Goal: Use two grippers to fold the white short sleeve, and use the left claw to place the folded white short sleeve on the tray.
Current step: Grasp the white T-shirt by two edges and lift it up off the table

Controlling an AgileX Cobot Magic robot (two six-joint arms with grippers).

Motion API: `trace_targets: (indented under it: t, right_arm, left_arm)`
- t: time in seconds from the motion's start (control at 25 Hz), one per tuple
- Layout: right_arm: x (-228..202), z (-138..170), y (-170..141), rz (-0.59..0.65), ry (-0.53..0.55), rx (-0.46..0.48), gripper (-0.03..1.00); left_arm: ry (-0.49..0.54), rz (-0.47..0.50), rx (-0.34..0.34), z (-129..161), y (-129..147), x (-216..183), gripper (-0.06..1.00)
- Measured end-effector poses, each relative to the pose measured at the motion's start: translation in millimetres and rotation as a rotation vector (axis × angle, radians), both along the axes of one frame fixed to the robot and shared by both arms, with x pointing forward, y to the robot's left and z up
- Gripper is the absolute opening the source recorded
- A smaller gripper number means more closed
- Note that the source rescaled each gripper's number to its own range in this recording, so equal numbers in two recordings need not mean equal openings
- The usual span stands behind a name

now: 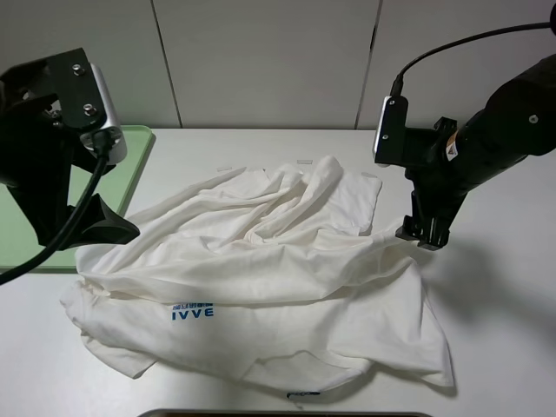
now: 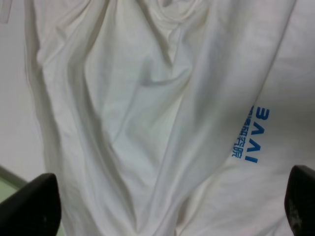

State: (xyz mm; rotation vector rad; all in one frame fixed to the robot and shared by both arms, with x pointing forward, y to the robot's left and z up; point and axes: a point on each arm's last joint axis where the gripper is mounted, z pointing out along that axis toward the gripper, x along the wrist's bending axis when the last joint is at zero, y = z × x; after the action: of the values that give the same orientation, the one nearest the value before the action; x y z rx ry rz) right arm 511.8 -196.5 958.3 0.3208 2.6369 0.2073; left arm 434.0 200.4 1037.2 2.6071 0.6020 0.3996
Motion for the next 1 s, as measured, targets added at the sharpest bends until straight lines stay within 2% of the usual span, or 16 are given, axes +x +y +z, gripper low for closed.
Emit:
trace_targets:
  t: [0.56, 0.76, 1.0]
  right_arm:
    - [5.4, -34.4, 2.0, 0.031, 0.098, -0.058, 1.0]
    - [10.0, -36.3, 5.3, 0.042, 0.057, -0.03, 1.0]
    - [10.9, -39.8, 6.1, 0.042, 0.061, -0.028, 0.79]
  left_arm:
    - [-0.007, 0.001, -0.002, 0.3, -0.1, 0.5, 0.9]
    - [-0.007, 0.001, -0.002, 0.3, -0.1, 0.6, 0.9]
    - [-0.007, 0.001, -0.002, 0.3, -0.1, 0.6, 0.9]
